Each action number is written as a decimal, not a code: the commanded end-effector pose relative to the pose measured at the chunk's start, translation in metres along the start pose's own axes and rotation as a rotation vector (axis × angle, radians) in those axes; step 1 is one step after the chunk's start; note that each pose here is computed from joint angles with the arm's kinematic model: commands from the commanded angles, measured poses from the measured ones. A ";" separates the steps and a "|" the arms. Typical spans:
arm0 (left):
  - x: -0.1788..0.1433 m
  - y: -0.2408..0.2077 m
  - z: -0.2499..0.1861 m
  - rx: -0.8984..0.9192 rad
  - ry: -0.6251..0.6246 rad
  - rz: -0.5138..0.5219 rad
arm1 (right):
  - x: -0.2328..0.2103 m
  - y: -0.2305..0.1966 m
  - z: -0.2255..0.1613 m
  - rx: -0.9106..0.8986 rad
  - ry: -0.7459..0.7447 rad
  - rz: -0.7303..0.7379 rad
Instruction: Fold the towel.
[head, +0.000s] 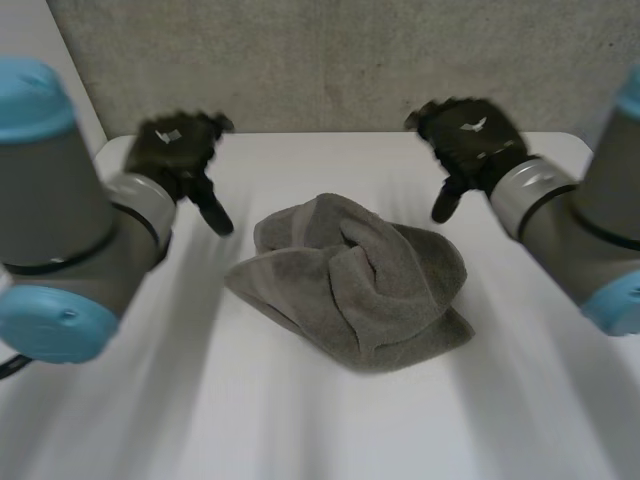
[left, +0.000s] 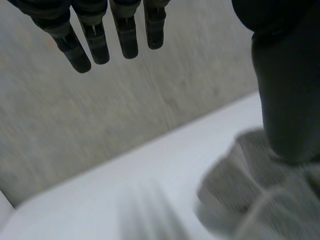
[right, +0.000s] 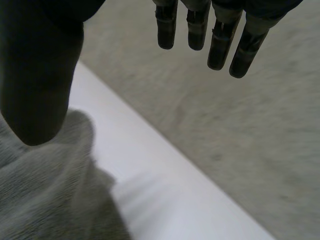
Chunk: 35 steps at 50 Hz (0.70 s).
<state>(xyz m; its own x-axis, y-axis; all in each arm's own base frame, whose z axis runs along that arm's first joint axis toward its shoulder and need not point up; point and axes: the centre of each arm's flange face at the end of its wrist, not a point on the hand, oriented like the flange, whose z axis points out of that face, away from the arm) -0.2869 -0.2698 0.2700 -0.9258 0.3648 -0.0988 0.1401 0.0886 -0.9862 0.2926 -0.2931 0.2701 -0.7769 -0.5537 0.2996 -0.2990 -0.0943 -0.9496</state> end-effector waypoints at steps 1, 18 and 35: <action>0.024 0.068 0.021 -0.176 0.050 0.033 | -0.031 0.052 0.050 -0.082 -0.098 -0.001; 0.053 0.133 0.033 -0.307 0.109 0.086 | -0.049 0.117 0.084 -0.197 -0.057 -0.100; 0.040 0.077 0.001 -0.207 0.079 0.058 | -0.031 0.073 -0.024 -0.351 -0.093 -0.133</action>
<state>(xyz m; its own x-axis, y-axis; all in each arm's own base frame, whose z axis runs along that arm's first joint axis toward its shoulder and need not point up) -0.3240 -0.2641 0.1534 -0.8787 0.4546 -0.1456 0.3043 0.2985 -0.9046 0.3097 -0.3021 0.1781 -0.6961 -0.6013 0.3923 -0.5216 0.0482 -0.8518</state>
